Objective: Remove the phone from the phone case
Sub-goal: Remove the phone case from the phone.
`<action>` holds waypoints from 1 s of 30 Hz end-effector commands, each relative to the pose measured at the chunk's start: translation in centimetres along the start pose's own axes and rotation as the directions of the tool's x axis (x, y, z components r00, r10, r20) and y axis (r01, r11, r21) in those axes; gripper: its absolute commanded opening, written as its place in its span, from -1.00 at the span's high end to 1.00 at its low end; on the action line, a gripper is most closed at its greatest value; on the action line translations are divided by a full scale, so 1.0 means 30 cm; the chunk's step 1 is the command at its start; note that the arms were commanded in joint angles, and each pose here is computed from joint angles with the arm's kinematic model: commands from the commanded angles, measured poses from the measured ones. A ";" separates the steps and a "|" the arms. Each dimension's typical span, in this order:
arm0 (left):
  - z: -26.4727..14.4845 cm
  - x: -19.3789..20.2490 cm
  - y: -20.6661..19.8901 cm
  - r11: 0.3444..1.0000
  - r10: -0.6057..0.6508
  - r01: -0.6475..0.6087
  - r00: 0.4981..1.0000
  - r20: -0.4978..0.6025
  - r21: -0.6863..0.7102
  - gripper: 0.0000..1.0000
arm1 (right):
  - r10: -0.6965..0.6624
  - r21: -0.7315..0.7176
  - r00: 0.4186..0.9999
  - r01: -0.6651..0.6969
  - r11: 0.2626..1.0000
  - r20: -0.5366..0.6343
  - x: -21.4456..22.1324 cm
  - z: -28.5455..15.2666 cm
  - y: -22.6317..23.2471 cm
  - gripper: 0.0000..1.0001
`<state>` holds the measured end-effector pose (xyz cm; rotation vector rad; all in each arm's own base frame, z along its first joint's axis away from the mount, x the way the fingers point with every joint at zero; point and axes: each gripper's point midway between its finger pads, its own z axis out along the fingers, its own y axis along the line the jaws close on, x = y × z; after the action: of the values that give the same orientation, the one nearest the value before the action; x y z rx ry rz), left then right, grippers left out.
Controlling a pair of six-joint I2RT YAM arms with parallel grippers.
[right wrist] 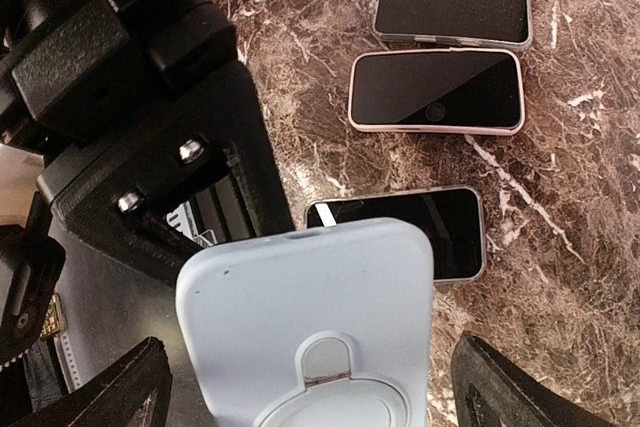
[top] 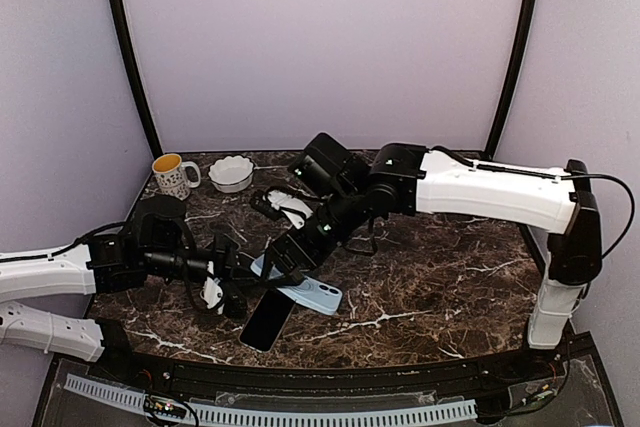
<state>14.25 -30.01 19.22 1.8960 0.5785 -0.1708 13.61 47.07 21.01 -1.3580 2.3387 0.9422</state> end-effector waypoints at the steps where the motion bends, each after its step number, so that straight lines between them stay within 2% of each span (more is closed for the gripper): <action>1: -0.019 -0.032 0.048 0.996 0.054 -0.052 0.998 0.023 -0.072 1.00 | -0.003 0.001 1.000 0.003 1.000 0.007 -0.023 0.014 -0.034 -0.89; 6: -0.015 -0.032 0.044 0.997 0.041 -0.040 0.999 0.024 -0.067 1.00 | 0.003 0.035 1.000 -0.003 0.999 -0.015 -0.014 0.025 -0.056 -0.54; 13: 0.000 -0.023 0.041 0.999 -0.011 0.012 1.000 0.020 -0.041 1.00 | -0.027 0.073 1.000 0.028 0.997 -0.006 -0.021 0.020 -0.046 -0.56; 17: 0.001 -0.020 0.038 0.999 -0.026 0.027 1.000 0.017 -0.034 1.00 | -0.039 0.231 0.999 0.038 0.972 0.002 -0.035 0.011 -0.108 -0.47; 21: -0.001 -0.015 0.050 0.998 -0.044 0.044 0.999 0.006 -0.046 1.00 | -0.061 0.329 0.998 0.059 0.942 -0.003 -0.037 -0.002 -0.137 -0.44; 30: 0.003 -0.015 0.073 0.992 -0.109 0.109 0.994 0.007 -0.056 1.00 | -0.090 0.323 0.996 0.078 0.943 0.022 -0.071 0.026 -0.092 -0.43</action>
<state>15.11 -29.45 17.00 1.9165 0.7467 -0.1804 15.48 47.29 20.23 -1.3274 2.3000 0.6007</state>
